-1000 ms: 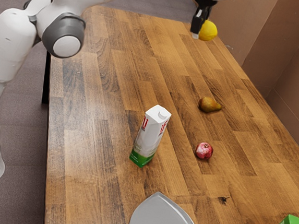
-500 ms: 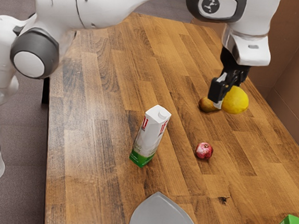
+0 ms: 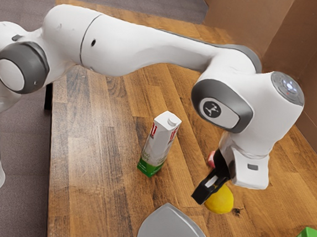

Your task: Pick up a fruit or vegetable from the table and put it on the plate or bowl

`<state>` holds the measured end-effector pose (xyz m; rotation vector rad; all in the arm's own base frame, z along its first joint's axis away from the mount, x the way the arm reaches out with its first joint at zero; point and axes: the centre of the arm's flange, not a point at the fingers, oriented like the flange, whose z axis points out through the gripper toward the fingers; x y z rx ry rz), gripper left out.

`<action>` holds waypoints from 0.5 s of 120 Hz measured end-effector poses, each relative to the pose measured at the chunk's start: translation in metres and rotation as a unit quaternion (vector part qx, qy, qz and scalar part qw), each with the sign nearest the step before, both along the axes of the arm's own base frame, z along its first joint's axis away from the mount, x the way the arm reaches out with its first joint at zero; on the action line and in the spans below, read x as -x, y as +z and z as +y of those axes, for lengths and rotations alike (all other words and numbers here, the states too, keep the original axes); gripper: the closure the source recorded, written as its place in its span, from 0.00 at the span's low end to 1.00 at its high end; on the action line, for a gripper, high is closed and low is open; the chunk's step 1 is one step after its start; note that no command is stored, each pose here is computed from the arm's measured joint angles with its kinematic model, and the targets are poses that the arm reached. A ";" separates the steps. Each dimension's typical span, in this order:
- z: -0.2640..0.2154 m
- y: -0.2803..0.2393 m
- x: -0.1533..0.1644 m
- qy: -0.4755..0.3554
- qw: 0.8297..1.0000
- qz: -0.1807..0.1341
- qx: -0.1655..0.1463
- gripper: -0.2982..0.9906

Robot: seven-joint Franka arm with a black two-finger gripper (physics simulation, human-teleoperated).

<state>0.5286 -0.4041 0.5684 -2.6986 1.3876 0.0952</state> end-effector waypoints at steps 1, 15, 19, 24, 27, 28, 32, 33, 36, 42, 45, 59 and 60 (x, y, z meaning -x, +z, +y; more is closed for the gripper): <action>-0.001 -0.004 0.000 0.001 1.000 0.001 -0.001 0.53; -0.013 -0.038 0.002 0.010 1.000 0.006 -0.003 0.54; -0.016 -0.047 0.002 0.013 1.000 0.007 -0.003 0.53; -0.018 -0.058 0.002 0.017 1.000 0.007 -0.003 0.53; -0.020 -0.062 0.002 0.020 1.000 0.006 -0.002 0.53; -0.020 -0.063 0.002 0.021 1.000 0.006 -0.002 0.54; -0.021 -0.067 0.001 0.025 1.000 0.004 0.000 0.54; -0.022 -0.067 0.001 0.025 1.000 0.003 0.001 0.54; -0.023 -0.068 0.000 0.028 1.000 0.001 0.003 0.54; -0.028 -0.071 0.002 0.030 1.000 -0.001 0.007 0.53; -0.030 -0.072 0.002 0.031 0.999 -0.003 0.009 0.53; -0.036 -0.072 0.004 0.038 0.999 -0.008 0.016 0.50; -0.036 -0.072 0.004 0.039 0.999 -0.008 0.016 0.48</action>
